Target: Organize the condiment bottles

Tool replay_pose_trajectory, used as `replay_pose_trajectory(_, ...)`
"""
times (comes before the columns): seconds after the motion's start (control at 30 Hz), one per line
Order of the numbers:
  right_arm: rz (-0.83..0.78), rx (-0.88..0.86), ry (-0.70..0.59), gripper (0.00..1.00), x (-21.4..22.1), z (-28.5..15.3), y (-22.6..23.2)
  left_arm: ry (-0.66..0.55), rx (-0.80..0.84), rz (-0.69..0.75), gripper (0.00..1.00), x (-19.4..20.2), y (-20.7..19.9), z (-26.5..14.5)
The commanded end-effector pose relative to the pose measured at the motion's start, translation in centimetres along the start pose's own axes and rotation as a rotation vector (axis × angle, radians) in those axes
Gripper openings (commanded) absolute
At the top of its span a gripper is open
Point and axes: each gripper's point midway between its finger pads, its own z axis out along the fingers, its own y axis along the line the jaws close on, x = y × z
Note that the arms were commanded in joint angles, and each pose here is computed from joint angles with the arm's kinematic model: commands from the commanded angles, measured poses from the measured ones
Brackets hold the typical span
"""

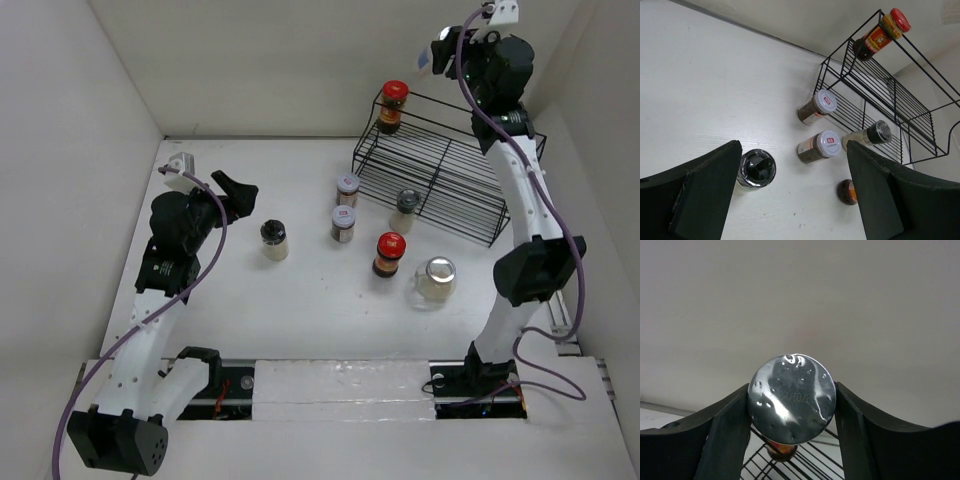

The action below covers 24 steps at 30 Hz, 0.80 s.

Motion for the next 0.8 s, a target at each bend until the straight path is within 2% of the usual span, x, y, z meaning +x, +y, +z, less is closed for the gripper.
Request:
replay_pose_trajectory(0.0, -0.01, -0.019, -0.029, 0.49, -1.1, 1.2, -0.9, -0.037, 0.036, 0.002, 0.82, -1.3, -0.9, -0.1)
replay_pose_trajectory(0.17, -0.009, 0.004, 0.03, 0.49, 1.2, 2.7, -2.8, -0.022, 0.026, 0.008, 0.82, -0.9, -0.6, 0.1)
replay_pose_trajectory(0.33, 0.0, -0.016, 0.084, 0.49, 3.7, 2.9, -2.6, -0.015, 0.021, 0.007, 0.82, -0.7, -0.5, 0.3)
replay_pose_trajectory(0.77, 0.013, 0.008, 0.18, 0.49, 6.4, 1.8, -3.0, -0.017, 0.033, 0.008, 0.82, -0.8, -0.7, 0.1)
